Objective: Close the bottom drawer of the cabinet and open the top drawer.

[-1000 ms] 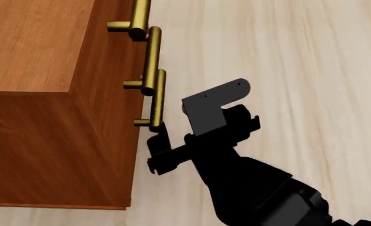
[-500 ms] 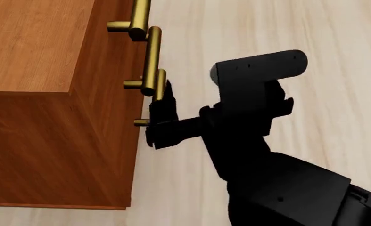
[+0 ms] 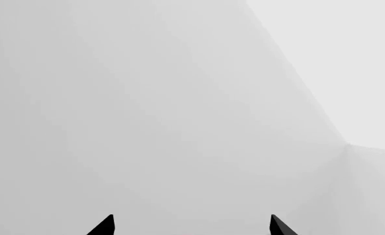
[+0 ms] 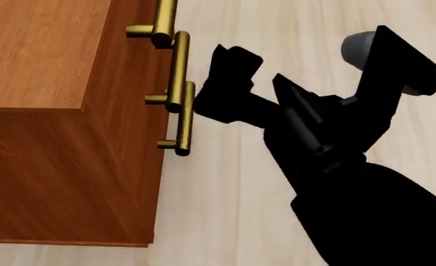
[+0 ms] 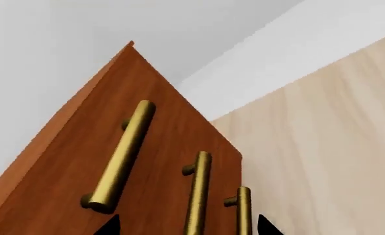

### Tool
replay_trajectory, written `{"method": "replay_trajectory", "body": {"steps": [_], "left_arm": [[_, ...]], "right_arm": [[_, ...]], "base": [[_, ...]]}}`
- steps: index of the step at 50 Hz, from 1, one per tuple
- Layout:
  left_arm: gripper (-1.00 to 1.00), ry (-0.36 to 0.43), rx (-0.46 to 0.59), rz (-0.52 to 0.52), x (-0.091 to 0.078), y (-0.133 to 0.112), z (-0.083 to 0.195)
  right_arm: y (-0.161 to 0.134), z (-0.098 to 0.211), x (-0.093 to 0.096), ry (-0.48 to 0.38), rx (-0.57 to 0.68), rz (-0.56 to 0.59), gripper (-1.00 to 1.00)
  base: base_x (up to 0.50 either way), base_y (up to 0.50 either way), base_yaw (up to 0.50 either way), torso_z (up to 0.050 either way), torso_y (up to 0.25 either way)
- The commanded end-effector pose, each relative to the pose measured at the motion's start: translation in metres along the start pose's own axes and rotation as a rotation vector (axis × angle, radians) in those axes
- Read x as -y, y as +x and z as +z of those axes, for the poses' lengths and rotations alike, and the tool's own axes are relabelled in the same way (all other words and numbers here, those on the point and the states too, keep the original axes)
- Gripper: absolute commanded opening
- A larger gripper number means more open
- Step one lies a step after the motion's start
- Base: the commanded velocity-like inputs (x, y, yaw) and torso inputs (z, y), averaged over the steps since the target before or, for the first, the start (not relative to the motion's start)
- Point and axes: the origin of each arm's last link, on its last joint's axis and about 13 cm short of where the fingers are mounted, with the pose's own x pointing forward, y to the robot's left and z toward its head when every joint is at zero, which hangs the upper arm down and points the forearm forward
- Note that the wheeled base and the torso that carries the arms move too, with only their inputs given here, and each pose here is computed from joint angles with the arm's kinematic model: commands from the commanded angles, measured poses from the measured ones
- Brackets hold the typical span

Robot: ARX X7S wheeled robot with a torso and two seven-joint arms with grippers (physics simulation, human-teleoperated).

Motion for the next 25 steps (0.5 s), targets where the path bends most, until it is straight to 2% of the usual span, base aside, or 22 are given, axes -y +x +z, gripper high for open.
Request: {"method": "replay_trajectory", "body": {"steps": [1,5,11,14,16,18,19,22,25], "left_arm": [[1.00,0.000,0.000,-0.003,0.001,0.000,0.000],[1.00,0.002,-0.003,-0.003,0.001,0.000,-0.001],[1.00,0.001,-0.002,-0.005,0.002,0.000,-0.001],[1.00,0.005,-0.004,-0.005,0.003,0.000,-0.002],[1.00,0.004,-0.003,-0.006,0.003,0.000,-0.002],[1.00,0.004,-0.005,-0.005,0.003,0.000,-0.002],[1.00,0.002,-0.005,-0.005,0.003,0.000,-0.002],[1.00,0.005,-0.003,-0.004,0.002,0.000,-0.002],[1.00,0.004,-0.005,-0.004,0.003,-0.001,-0.002]], "right_arm": [[-0.008,0.013,-0.008,0.257,-0.102,0.027,1.00],[-0.008,0.022,-0.010,0.342,-0.161,0.039,1.00],[-0.006,0.036,-0.011,0.357,-0.159,0.030,1.00],[-0.004,0.046,-0.012,0.451,-0.212,0.019,1.00],[-0.004,0.047,-0.012,0.432,-0.204,0.062,1.00],[-0.002,0.050,-0.012,0.452,-0.215,0.057,1.00],[0.002,0.052,-0.010,0.488,-0.236,0.036,1.00],[0.004,0.056,-0.010,0.484,-0.228,0.067,1.00],[0.007,0.061,-0.010,0.517,-0.226,0.079,1.00]], "base": [[0.00,0.00,0.00,0.000,0.000],[0.00,0.00,0.00,0.000,0.000],[0.00,0.00,0.00,0.000,0.000],[0.00,0.00,0.00,0.000,0.000],[0.00,0.00,0.00,0.000,0.000],[0.00,0.00,0.00,0.000,0.000],[0.00,0.00,0.00,0.000,0.000],[0.00,0.00,0.00,0.000,0.000],[0.00,0.00,0.00,0.000,0.000]]}}
